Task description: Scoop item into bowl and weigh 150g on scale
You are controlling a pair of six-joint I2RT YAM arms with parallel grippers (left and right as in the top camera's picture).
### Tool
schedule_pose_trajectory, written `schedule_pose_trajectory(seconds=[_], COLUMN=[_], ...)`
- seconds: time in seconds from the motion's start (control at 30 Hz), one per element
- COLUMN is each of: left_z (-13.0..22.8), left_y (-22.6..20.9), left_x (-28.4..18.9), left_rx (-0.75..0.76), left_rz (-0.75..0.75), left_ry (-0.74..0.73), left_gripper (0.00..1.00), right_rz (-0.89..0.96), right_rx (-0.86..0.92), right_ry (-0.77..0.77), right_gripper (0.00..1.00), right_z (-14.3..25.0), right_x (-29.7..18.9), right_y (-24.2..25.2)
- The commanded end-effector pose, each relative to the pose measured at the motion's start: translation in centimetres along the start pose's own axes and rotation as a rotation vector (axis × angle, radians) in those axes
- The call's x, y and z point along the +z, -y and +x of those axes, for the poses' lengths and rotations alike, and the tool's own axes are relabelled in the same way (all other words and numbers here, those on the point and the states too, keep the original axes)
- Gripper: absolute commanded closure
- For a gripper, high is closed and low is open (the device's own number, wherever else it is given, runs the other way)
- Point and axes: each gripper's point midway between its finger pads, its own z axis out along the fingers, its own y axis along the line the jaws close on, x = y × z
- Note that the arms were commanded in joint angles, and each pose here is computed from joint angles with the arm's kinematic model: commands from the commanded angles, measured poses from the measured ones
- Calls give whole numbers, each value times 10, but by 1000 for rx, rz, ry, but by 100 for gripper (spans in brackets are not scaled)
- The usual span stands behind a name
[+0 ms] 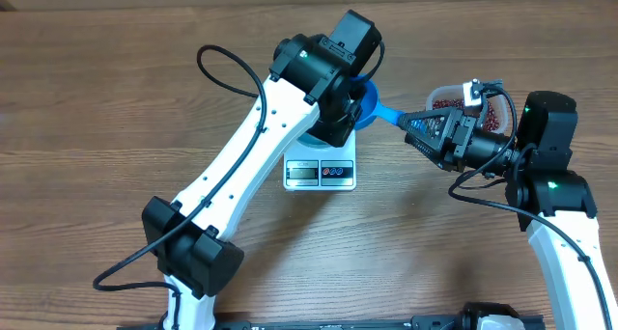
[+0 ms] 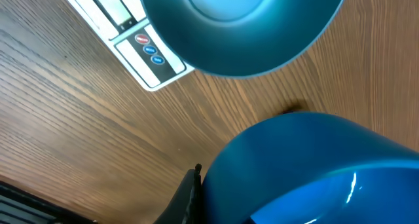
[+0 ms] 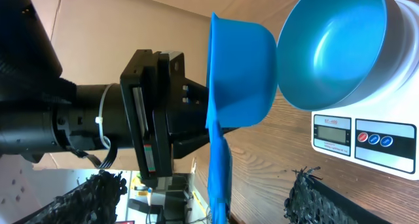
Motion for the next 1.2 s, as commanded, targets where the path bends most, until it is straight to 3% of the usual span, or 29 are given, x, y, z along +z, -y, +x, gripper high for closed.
schedule_pose_trajectory(seconds=[0.0,0.23,0.57,1.17], left_z=[13,22,33,39], left_y=[4,3,0,-2], left_x=[-16,-15,-14,-14], left_rx=[9,28,36,40], left_rz=[46,44,40,38], left_ry=[-24,-31,-40,-44], left_gripper=[96,96,96,96], right_rz=[-15,-14,-9,-8], right_rx=[-26,-27,-27,-26], right_ry=[5,6,11,11], right_gripper=[16,22,51,82], right_z=[-4,-4,-5,-5], right_x=[-2,-2,-2,-2], right_y=[-9,-9,-8,-8])
